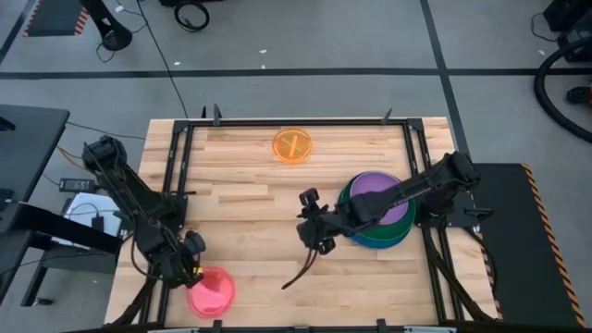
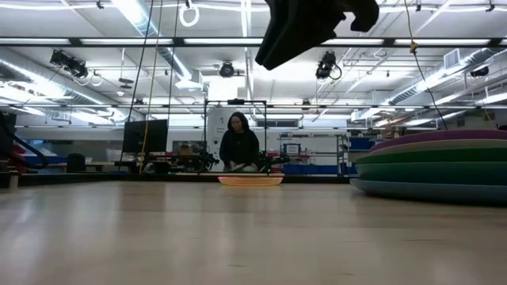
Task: Stack plastic plates
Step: Stack the pink plate on top of the light orange plate
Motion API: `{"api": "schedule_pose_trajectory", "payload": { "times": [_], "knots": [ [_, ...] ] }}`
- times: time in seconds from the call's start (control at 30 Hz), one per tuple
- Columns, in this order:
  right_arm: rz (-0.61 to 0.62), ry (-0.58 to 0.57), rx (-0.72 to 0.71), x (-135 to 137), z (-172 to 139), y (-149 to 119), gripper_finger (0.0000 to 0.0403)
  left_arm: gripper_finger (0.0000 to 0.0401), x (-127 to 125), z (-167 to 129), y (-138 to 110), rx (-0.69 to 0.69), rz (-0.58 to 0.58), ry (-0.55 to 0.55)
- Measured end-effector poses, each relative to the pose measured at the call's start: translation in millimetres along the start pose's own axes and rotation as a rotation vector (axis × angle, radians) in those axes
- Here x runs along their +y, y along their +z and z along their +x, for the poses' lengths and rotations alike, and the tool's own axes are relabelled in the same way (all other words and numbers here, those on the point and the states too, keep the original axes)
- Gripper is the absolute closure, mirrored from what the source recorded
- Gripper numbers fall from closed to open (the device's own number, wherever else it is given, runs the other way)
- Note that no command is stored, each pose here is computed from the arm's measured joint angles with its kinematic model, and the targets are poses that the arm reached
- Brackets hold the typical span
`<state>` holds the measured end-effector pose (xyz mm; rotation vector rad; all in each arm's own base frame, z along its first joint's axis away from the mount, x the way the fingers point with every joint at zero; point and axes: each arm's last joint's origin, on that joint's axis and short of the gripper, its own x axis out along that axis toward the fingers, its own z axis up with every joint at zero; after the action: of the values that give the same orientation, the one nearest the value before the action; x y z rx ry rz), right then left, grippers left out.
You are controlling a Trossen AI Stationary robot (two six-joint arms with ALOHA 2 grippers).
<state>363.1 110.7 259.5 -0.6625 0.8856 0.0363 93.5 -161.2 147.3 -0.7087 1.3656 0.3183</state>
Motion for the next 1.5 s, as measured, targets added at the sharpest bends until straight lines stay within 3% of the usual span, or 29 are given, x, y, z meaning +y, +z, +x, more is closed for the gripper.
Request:
{"api": "schedule_pose_trajectory", "payload": {
  "times": [0.17,0.47,0.67,0.87,1.0,1.2,1.5],
  "knots": [
    [0.014,0.006,-0.003,4.1,-2.0,1.1,0.0261,0.0225,-1.6,13.4,-4.0,0.038,-0.026,-0.176],
    [0.032,-0.033,0.021,-5.2,2.3,-2.5,0.0261,0.0249,-4.1,13.5,-4.1,0.059,-0.036,-0.206],
    [0.038,-0.032,0.024,-7.4,3.4,-3.4,0.0263,0.0255,-26.3,8.4,2.7,-0.02,-0.121,-0.423],
    [0.037,-0.03,0.022,-6.4,3.0,-3.0,0.0263,0.0255,-38.0,8.0,5.4,-0.029,-0.18,-0.385],
    [0.048,-0.03,0.022,-6.5,3.0,-3.1,0.0263,0.0255,-42.0,17.4,-0.4,0.044,-0.246,-0.364],
    [0.046,-0.012,0.017,-5.9,3.2,-2.9,0.0263,0.0255,-50.4,27.1,-8.5,0.108,-0.281,-0.407],
    [0.038,-0.001,0.01,-3.2,2.0,-1.9,0.0263,0.0255,-51.0,38.1,-10.0,0.126,-0.338,-0.373]
  ]
}}
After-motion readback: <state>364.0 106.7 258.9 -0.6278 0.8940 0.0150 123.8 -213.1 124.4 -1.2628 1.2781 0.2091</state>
